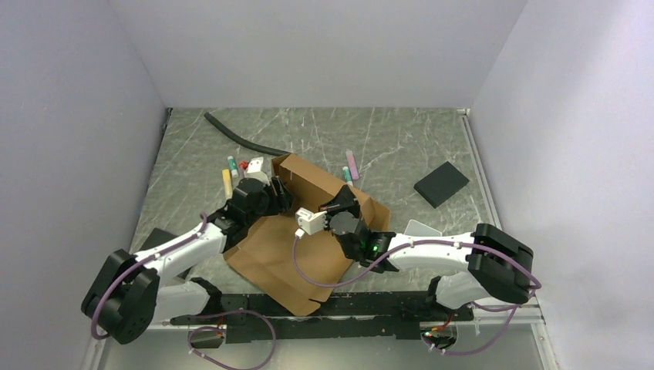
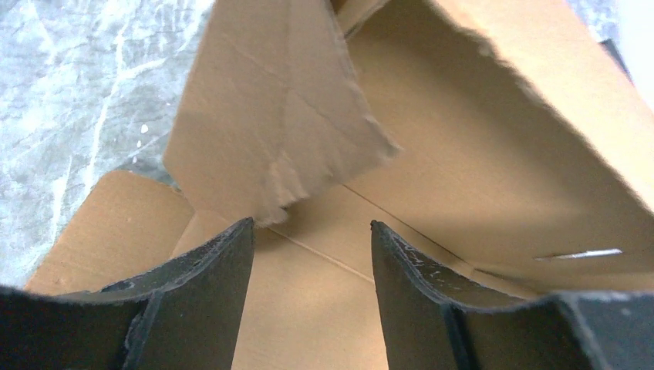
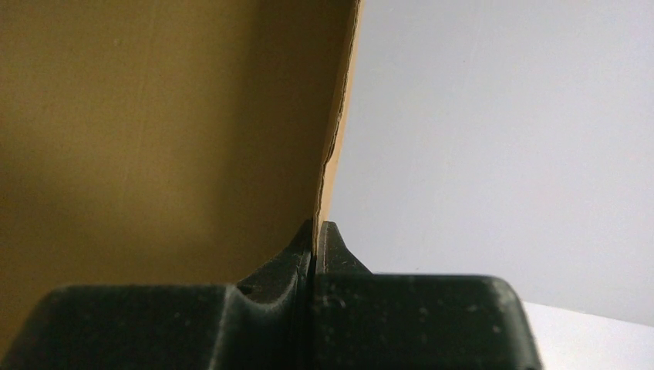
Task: Fold the paper box
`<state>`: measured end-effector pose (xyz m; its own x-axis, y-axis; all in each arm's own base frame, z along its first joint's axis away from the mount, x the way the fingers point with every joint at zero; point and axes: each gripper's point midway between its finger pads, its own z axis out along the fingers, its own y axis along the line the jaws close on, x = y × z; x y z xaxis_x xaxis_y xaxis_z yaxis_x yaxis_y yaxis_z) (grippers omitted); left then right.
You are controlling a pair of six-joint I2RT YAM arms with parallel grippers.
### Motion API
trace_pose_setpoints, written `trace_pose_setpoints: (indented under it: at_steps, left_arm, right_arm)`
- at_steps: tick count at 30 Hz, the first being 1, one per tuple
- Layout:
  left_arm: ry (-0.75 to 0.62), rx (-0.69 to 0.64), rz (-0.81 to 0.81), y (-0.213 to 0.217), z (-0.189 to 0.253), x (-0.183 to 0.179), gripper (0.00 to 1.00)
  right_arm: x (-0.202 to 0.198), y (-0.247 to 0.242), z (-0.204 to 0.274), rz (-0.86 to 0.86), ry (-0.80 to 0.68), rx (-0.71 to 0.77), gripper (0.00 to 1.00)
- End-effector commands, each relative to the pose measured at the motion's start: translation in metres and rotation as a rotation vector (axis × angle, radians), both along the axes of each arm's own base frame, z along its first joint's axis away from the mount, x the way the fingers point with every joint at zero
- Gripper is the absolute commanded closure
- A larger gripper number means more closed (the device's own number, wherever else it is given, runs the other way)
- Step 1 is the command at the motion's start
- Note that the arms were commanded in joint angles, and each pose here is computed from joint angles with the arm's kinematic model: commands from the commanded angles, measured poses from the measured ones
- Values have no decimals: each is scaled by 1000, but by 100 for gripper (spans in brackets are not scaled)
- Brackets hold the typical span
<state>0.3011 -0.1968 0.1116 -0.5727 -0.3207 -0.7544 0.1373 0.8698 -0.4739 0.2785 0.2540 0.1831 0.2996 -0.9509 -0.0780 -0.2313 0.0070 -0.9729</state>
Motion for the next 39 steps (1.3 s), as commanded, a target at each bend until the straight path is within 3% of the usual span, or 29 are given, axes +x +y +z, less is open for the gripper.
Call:
trace_pose_setpoints:
  at_steps: [1, 9, 13, 18, 22, 27, 32, 35, 39]
  left_arm:
    - [-69, -21, -105, -4, 27, -10, 36]
    - [-71, 17, -133, 19, 47, -45, 35]
    - [-126, 104, -63, 47, 68, -51, 36]
    - [-215, 253, 74, 88, 99, -46, 36]
    - [-253, 353, 153, 109, 94, -29, 37]
    - [-260, 259, 151, 117, 68, 15, 38]
    - [-472, 186, 23, 106, 80, 56, 34]
    - [-513, 196, -68, 98, 77, 74, 26]
    - [-623, 79, -163, 109, 83, 80, 22]
  right_arm:
    - [-9, 8, -28, 71, 74, -52, 100]
    - [-8, 7, -28, 59, 63, -53, 100]
    - [-8, 6, -28, 57, 58, -55, 100]
    - [-8, 6, -29, 57, 63, -57, 100]
    - [-8, 6, -29, 56, 64, -52, 100]
    - [-8, 6, -30, 57, 68, -56, 100]
    - [-7, 9, -32, 57, 67, -64, 100]
    - [-7, 9, -30, 55, 68, -57, 100]
    - [-8, 7, -28, 56, 70, -44, 100]
